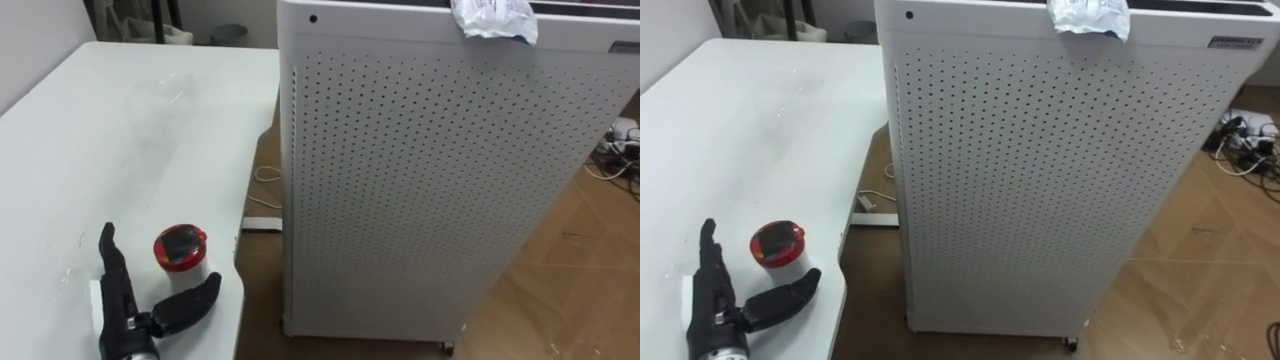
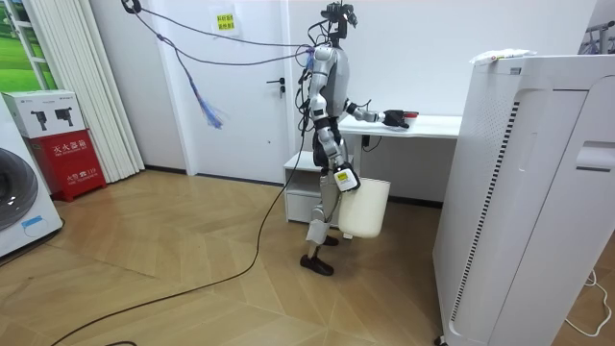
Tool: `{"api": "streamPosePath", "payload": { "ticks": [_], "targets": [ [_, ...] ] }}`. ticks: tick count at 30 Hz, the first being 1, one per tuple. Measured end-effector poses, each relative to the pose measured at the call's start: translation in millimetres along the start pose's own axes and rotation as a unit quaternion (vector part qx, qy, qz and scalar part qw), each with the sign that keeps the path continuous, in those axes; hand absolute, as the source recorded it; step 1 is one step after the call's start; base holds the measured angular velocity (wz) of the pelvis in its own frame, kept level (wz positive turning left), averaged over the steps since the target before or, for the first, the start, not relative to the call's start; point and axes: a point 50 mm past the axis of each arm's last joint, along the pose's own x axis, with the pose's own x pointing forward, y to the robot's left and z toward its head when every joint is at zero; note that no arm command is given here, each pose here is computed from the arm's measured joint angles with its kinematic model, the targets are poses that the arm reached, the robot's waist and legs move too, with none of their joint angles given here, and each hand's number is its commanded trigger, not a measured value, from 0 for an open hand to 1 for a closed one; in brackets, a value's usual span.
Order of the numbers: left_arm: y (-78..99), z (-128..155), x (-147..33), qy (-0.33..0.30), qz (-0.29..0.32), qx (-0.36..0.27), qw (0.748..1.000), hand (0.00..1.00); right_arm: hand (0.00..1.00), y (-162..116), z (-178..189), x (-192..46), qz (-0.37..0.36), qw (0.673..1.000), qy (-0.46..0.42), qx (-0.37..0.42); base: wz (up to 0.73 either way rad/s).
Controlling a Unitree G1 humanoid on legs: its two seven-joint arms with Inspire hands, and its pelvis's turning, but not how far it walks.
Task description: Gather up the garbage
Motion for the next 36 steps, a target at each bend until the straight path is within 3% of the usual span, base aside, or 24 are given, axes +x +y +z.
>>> {"api": "streamPosePath", "payload": {
  "ticks": [3,4,5,6,7,16,36],
  "targets": [
    [-4.8,4.4,3.9,-0.006,-0.011,-0.004,1.000,0.00,1.00,0.7,0.4,0.2,0.002,1.000,0.000,-0.002,0.00],
    [-7.4,5.9,5.3,-0.007,-0.018,-0.004,1.000,0.19,1.00,1.0,0.6,0.4,0.003,1.000,-0.001,-0.002,0.00],
    [-9.1,7.0,6.0,-0.009,-0.023,-0.005,1.000,0.65,1.00,1.8,1.0,0.7,0.005,1.000,-0.001,-0.001,-0.04],
    [-9.9,7.5,6.4,-0.009,-0.026,-0.005,1.000,0.88,1.00,2.1,1.1,0.9,0.006,1.000,-0.001,-0.001,-0.10],
    [-11.8,8.3,7.0,-0.009,-0.031,-0.006,0.999,1.00,1.00,2.4,1.3,1.3,0.007,1.000,0.000,-0.001,-0.10],
    [-31.2,15.2,5.8,-0.016,-0.063,-0.024,0.998,1.00,1.00,2.4,1.9,2.6,0.007,1.000,0.004,-0.001,-0.01],
    [-43.4,12.8,2.3,0.004,-0.115,-0.022,0.993,1.00,1.00,3.2,3.8,3.7,0.011,1.000,0.003,0.003,0.00]
  ]
}}
